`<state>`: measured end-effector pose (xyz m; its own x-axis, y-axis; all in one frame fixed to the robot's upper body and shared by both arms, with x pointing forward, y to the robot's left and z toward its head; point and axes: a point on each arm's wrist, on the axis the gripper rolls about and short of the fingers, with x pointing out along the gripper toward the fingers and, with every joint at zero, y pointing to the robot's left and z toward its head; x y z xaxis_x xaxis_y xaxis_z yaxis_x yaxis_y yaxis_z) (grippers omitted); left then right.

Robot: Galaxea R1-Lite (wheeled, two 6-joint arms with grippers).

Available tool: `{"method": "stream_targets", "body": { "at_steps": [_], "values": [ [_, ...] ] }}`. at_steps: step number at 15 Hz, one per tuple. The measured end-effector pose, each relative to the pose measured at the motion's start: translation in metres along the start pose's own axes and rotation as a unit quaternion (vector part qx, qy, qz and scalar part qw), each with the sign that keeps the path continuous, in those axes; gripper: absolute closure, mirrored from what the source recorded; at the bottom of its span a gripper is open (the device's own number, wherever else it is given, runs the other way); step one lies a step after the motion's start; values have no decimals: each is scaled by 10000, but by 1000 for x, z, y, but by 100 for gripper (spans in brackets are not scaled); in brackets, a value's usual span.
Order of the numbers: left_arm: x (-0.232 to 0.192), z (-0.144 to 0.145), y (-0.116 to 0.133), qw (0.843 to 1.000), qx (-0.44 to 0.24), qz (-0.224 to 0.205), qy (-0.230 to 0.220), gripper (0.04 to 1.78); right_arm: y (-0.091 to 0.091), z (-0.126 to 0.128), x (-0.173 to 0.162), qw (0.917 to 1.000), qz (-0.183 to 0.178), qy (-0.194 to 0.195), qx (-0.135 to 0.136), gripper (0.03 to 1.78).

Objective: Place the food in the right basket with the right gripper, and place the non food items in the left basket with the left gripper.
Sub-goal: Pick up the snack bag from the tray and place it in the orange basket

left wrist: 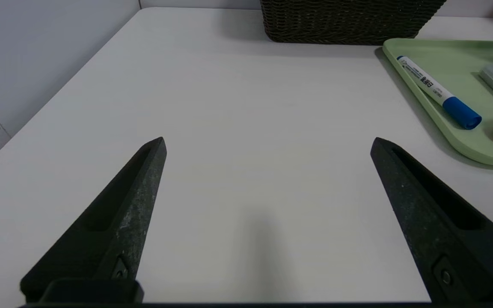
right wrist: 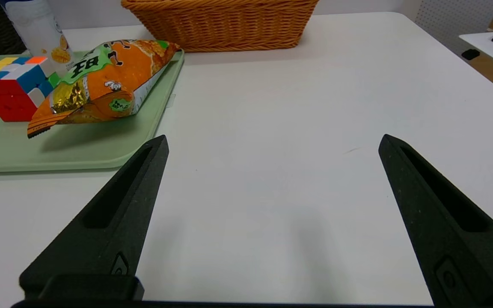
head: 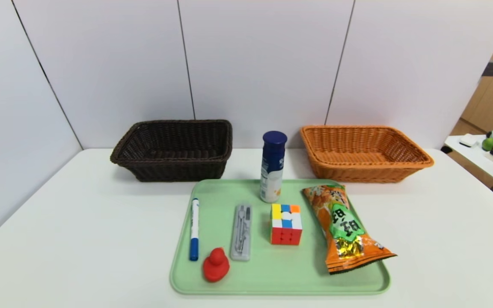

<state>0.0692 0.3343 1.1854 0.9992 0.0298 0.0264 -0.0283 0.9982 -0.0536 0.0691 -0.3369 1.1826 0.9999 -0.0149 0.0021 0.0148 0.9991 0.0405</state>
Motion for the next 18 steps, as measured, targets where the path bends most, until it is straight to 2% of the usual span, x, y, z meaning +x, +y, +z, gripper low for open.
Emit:
{"method": "stream_targets", "body": {
  "at_steps": [5, 6, 8, 11, 13, 16, 18],
  "values": [
    [0, 0, 0, 9999, 151, -40, 4, 13, 0, 0, 0, 10000, 13, 7, -63, 11],
    [0, 0, 0, 9998, 199, -77, -12, 13, 0, 0, 0, 9999, 25, -2, -114, 11],
    [0, 3, -1, 9987, 418, -243, -142, 13, 1, 5, -1, 9991, 184, -86, -380, 11],
    [-5, 25, -4, 9952, 557, -711, -375, 13, 6, 52, -16, 9938, 909, -527, -369, 11],
    [-4, 55, -7, 9944, 400, -853, -476, 13, 8, 87, -17, 9894, 1289, -578, -342, 11],
    [20, 124, -11, 9932, -28, -926, -705, 13, 11, 140, 6, 9828, 1671, -659, -420, 11],
    [54, 173, -15, 9924, -135, -898, -826, 13, 15, 176, 35, 9774, 1928, -738, -456, 11]
  ]
}}
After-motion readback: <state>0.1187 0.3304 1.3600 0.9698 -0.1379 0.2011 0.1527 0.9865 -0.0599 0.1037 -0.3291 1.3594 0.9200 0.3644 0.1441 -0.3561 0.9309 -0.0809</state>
